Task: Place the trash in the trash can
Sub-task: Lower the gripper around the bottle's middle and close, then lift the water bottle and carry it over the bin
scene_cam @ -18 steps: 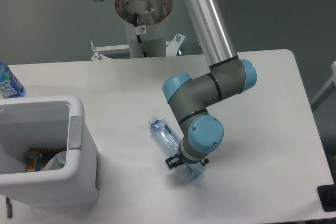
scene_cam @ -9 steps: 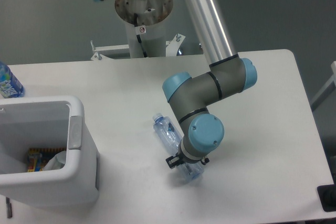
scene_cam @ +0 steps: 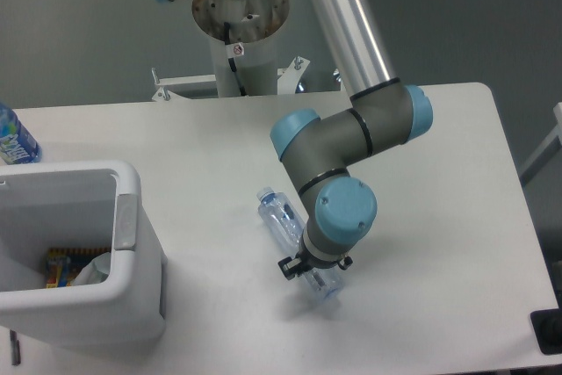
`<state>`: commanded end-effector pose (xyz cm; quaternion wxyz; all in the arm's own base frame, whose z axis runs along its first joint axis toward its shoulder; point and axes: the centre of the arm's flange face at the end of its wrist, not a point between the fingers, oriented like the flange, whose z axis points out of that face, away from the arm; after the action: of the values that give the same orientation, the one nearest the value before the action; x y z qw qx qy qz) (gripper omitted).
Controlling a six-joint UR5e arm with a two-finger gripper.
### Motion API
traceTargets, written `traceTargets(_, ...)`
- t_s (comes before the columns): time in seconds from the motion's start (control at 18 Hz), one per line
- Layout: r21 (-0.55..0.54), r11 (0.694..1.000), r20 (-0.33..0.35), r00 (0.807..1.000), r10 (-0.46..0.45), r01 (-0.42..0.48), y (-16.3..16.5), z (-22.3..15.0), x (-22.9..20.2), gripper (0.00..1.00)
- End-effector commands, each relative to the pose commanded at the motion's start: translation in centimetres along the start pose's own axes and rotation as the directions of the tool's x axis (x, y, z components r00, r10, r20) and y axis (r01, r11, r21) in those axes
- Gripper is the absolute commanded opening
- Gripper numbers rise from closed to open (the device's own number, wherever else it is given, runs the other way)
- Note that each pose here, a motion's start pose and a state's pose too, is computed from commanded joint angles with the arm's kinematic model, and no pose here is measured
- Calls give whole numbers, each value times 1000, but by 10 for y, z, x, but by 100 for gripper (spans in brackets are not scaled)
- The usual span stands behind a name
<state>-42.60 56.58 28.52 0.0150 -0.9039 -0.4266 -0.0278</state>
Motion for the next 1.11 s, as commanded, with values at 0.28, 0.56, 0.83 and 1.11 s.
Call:
traceTargets(0.28, 190, 982, -12, 1000, 11, -8, -2, -72, 4, 59)
traceTargets(0.56, 440, 898, -69, 996, 58, -22, 5, -149, 21, 59)
traceTargets(0.83, 639, 767, -95, 983, 156, -60, 21, -221, 54, 59)
traceTargets(1.11, 751, 653, -85, 967, 239, -96, 46, -295, 98, 54)
